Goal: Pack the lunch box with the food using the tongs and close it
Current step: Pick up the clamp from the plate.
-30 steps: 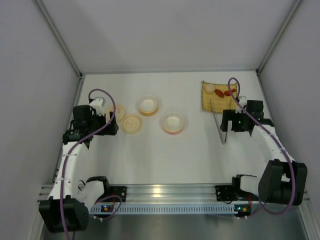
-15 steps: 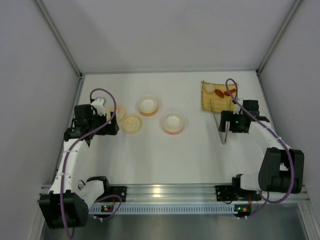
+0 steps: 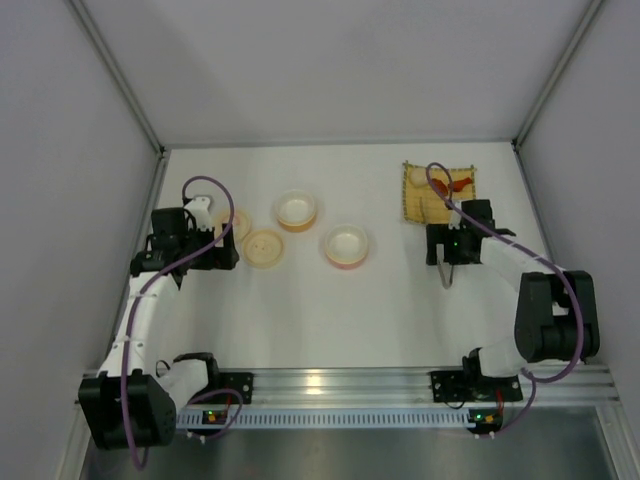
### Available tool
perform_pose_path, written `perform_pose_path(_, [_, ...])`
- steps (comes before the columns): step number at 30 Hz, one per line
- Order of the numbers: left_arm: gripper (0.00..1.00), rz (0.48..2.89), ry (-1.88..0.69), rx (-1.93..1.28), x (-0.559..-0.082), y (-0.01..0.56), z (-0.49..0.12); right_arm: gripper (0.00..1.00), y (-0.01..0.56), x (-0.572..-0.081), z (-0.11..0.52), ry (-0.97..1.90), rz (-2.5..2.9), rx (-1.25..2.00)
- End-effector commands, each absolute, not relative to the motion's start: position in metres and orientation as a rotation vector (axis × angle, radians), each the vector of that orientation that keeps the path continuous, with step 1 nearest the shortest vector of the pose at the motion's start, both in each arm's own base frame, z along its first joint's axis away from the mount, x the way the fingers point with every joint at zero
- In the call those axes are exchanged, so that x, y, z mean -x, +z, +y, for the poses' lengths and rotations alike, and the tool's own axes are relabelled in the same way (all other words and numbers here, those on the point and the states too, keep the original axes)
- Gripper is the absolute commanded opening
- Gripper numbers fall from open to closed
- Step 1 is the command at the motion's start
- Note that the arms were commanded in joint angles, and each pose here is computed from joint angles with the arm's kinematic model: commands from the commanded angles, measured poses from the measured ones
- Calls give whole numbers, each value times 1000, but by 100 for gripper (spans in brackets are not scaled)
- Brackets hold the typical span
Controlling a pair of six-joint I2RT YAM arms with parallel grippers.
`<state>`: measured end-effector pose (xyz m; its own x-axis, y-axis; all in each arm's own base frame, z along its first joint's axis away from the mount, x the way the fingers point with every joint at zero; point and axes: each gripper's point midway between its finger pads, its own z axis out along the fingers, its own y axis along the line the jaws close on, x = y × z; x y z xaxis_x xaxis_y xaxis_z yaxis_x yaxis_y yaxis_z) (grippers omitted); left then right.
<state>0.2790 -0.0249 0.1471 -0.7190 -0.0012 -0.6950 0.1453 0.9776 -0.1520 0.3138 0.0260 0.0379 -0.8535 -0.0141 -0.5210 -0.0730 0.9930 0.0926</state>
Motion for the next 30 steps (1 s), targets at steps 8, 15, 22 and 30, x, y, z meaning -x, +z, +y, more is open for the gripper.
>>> perform_pose_path(8, [98, 2303, -248, -102, -295, 159, -25, 99, 46, -365, 31, 81, 2470, -27])
perform_pose_path(15, [98, 2304, -249, -105, -295, 158, -26, 97, 43, -375, 32, 84, 2441, -41])
perform_pose_path(22, [98, 2310, -249, -104, -297, 155, -25, 91, 35, -376, 32, 82, 2462, -40])
perform_pose_path(30, [98, 2293, -239, -107, -297, 159, -24, 82, 20, -371, 35, 103, 2512, -41])
